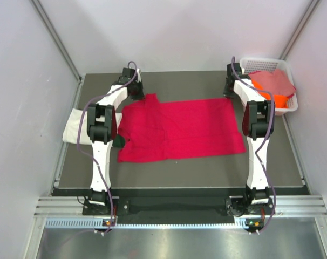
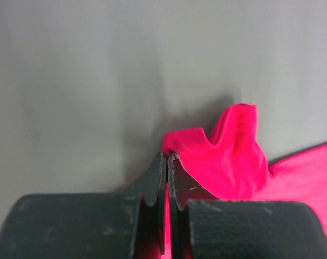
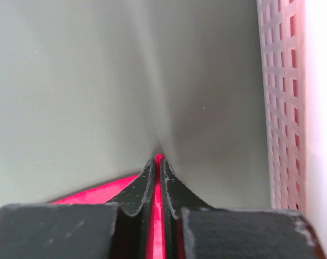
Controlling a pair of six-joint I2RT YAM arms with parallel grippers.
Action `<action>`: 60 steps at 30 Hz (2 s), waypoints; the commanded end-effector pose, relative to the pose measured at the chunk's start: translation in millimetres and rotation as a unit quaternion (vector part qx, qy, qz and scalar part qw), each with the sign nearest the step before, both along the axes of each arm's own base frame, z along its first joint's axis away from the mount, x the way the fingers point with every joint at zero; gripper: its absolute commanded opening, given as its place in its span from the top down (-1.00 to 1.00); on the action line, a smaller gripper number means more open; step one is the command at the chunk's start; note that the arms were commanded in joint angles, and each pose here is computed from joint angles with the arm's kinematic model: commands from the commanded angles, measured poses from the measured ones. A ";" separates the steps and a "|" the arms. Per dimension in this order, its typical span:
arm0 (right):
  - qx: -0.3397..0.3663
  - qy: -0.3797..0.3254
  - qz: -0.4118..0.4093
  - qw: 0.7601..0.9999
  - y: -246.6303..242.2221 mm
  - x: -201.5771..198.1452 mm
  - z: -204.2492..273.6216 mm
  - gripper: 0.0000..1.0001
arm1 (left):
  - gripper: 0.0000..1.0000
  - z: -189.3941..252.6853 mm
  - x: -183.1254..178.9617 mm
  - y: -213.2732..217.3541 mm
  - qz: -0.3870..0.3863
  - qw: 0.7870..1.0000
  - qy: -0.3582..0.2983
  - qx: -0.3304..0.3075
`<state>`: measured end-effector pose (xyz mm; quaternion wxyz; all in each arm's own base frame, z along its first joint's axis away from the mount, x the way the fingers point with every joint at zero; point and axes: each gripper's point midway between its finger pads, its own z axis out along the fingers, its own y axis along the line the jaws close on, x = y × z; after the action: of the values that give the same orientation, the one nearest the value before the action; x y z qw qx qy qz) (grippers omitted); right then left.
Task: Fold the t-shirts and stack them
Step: Fold the tshirt
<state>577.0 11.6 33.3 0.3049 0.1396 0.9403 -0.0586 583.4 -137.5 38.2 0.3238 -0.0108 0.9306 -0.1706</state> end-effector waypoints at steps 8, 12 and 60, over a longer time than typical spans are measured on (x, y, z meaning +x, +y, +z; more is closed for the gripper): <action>-0.007 -0.032 0.017 0.999 6.5 -2.8 47.4 1.00 | 1.00 55.2 -6.9 -4.5 -0.006 0.996 -0.054 0.064; -0.006 -0.050 0.020 0.999 8.0 -7.2 64.1 1.00 | 1.00 61.5 -9.5 -4.0 -0.005 0.995 -0.062 0.073; 0.010 -0.084 -0.010 0.996 -8.0 -86.4 109.1 1.00 | 1.00 133.6 -131.4 -16.2 0.027 0.976 -0.123 0.177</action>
<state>487.5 10.3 104.3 0.3323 0.1404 0.9316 -0.0439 455.6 -151.3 141.7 0.3979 0.0538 0.9158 0.0074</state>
